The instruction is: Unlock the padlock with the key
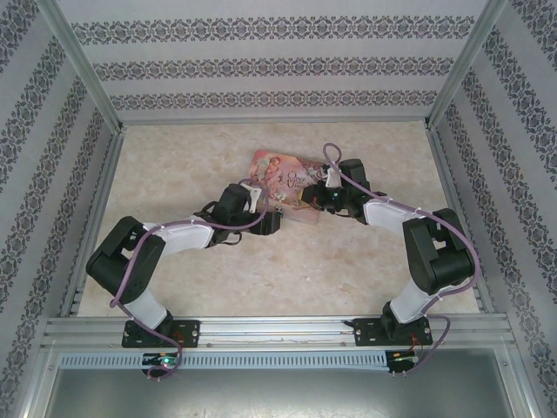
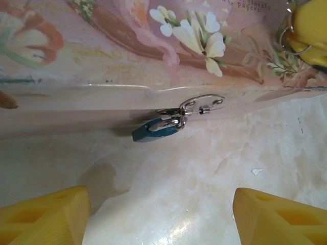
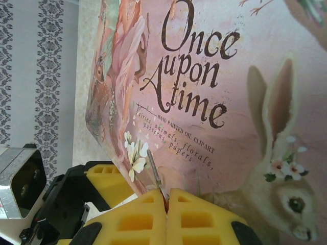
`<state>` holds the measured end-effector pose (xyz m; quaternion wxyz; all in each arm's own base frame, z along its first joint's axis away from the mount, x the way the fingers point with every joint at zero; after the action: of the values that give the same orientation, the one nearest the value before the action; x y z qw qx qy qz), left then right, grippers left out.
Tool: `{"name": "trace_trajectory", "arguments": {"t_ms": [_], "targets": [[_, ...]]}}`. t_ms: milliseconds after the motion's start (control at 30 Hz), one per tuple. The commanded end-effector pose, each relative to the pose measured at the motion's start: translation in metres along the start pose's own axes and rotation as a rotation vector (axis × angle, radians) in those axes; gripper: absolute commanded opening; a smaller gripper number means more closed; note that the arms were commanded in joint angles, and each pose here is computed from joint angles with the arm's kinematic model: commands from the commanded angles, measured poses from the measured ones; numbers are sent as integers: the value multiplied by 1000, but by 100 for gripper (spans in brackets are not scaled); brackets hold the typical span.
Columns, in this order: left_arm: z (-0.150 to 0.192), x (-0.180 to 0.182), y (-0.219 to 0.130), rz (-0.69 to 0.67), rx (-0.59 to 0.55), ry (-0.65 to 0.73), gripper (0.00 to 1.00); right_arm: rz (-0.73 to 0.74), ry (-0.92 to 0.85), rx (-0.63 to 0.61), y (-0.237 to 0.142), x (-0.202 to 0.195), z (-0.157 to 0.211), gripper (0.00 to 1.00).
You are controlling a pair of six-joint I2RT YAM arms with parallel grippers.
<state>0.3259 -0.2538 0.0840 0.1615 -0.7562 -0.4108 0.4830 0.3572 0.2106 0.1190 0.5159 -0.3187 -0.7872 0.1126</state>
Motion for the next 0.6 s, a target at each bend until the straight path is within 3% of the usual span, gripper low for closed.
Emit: {"name": "trace_trajectory", "arguments": {"t_ms": [0,267,567], "targets": [[-13,-20,3,70,-48,26,73,50,51,45,7,-19,22,0],[-12,-16,5,63,-54,21,73,56,74,75,13,-24,43,0],[-11,-11,12,43,-47,5,67,40,74,96,20,-17,53,0]]}}
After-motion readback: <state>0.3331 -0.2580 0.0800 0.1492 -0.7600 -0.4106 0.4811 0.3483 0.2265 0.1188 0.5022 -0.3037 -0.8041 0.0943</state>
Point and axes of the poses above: each hand's point on the last joint's axis, 136 mm out from that joint toward the fingers, its own y axis out along the fingers, its own x axis along the line the jaws close on, z = x × y, the point moved 2 cm from there along -y, back along the fingers, and after that the axes turned 12 degrees about -y, right-handed, at the moved point
